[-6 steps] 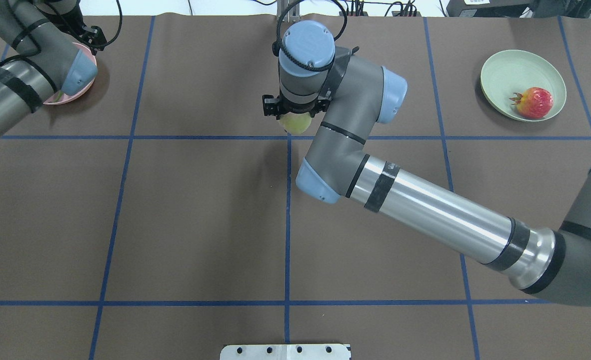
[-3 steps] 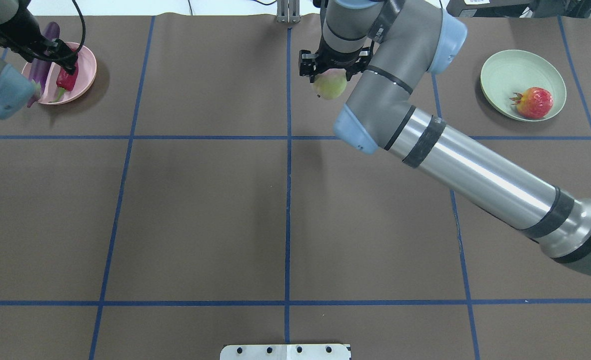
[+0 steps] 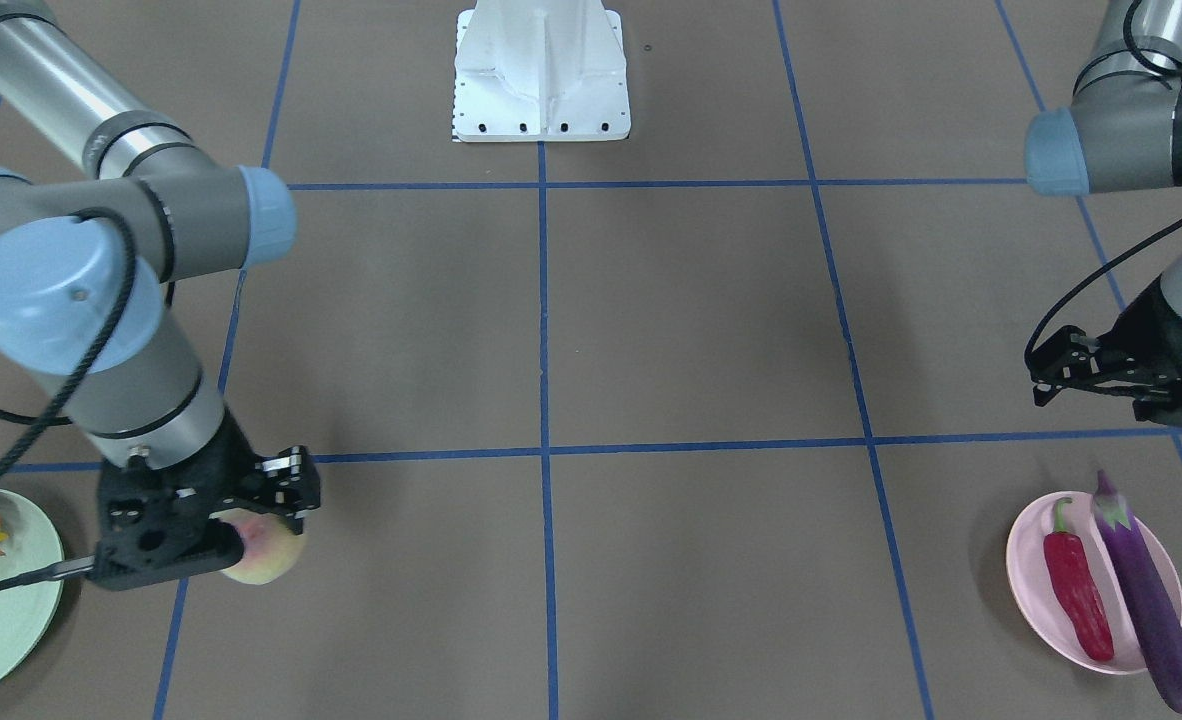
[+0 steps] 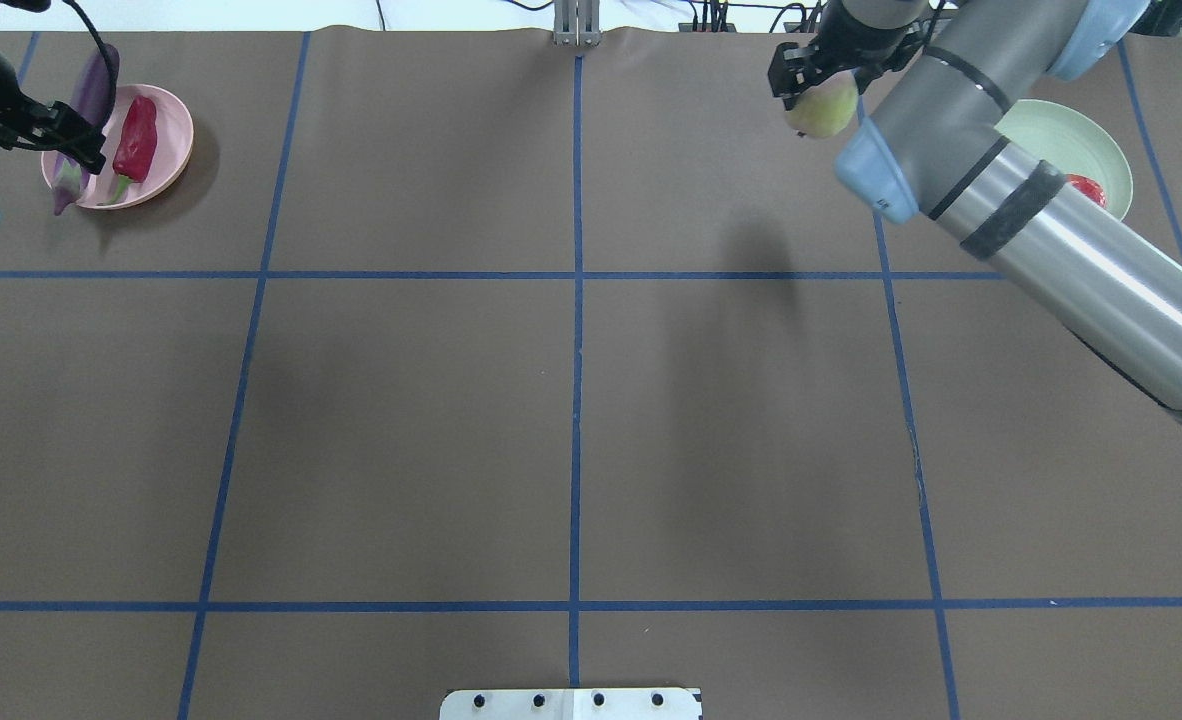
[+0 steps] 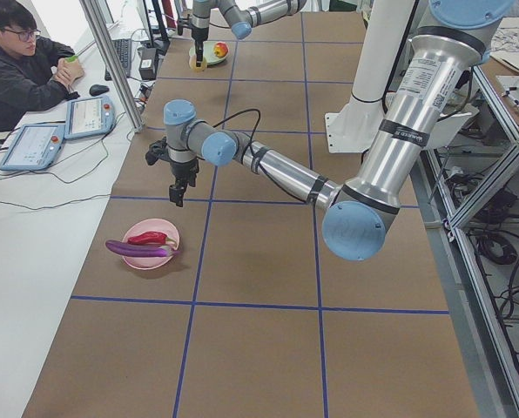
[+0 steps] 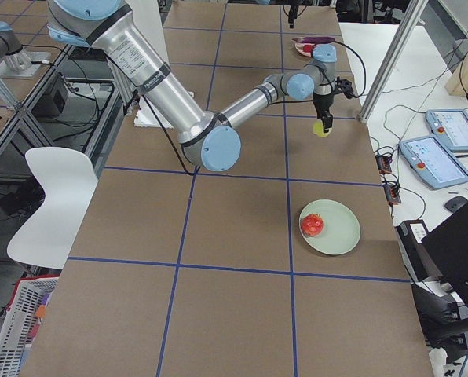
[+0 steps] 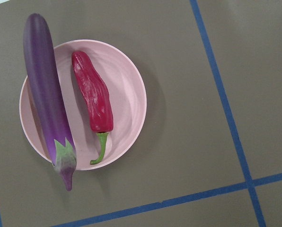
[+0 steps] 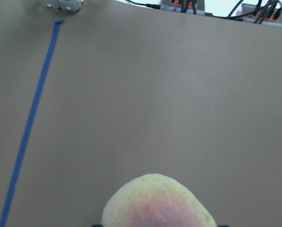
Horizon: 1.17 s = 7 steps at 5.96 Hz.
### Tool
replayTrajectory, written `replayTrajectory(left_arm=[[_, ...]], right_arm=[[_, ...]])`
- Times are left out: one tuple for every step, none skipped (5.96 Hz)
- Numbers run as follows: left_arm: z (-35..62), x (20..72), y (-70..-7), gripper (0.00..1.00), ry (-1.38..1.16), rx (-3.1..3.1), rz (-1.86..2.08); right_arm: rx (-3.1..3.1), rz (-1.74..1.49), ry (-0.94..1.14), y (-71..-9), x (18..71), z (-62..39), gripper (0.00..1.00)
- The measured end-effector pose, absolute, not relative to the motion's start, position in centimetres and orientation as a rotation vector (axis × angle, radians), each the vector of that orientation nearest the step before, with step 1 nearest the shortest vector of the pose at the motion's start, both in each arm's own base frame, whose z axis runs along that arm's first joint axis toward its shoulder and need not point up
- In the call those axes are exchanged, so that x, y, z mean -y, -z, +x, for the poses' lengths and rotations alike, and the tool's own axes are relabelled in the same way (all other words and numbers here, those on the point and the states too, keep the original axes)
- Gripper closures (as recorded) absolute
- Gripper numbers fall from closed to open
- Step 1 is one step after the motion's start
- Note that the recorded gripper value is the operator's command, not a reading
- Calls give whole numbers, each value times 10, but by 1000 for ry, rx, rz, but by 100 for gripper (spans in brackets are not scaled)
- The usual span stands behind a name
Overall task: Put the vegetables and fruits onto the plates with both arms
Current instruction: 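Lift the peach and carry it to the green plate with the right gripper, then release the peach onto the green plate and raise both grippers away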
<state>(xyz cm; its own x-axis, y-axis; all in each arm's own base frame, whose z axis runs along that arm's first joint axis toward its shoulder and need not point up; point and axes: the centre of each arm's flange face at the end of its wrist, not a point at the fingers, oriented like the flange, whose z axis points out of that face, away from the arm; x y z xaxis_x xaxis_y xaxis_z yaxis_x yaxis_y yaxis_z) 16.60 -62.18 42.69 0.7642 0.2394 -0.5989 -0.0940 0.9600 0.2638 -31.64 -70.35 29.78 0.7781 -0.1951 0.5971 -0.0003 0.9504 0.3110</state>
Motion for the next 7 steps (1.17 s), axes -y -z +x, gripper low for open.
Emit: replayTrajectory(left_arm=[[162, 624, -434, 0, -174, -662, 221], [160, 625, -437, 0, -172, -654, 219], [159, 625, -438, 0, -172, -652, 218], [160, 625, -440, 0, -170, -650, 214], [160, 627, -445, 0, -168, -647, 205], [161, 628, -448, 0, -166, -645, 199], [162, 629, -449, 0, -166, -644, 196]], right_arm=[[638, 309, 102, -346, 728, -283, 100], [620, 325, 78, -403, 752, -254, 100], [590, 338, 63, -452, 766, -234, 100], [547, 335, 58, -489, 767, -221, 100], [518, 316, 57, -520, 759, -215, 100], [503, 292, 59, -543, 750, -214, 100], [497, 273, 62, -558, 742, -216, 32]])
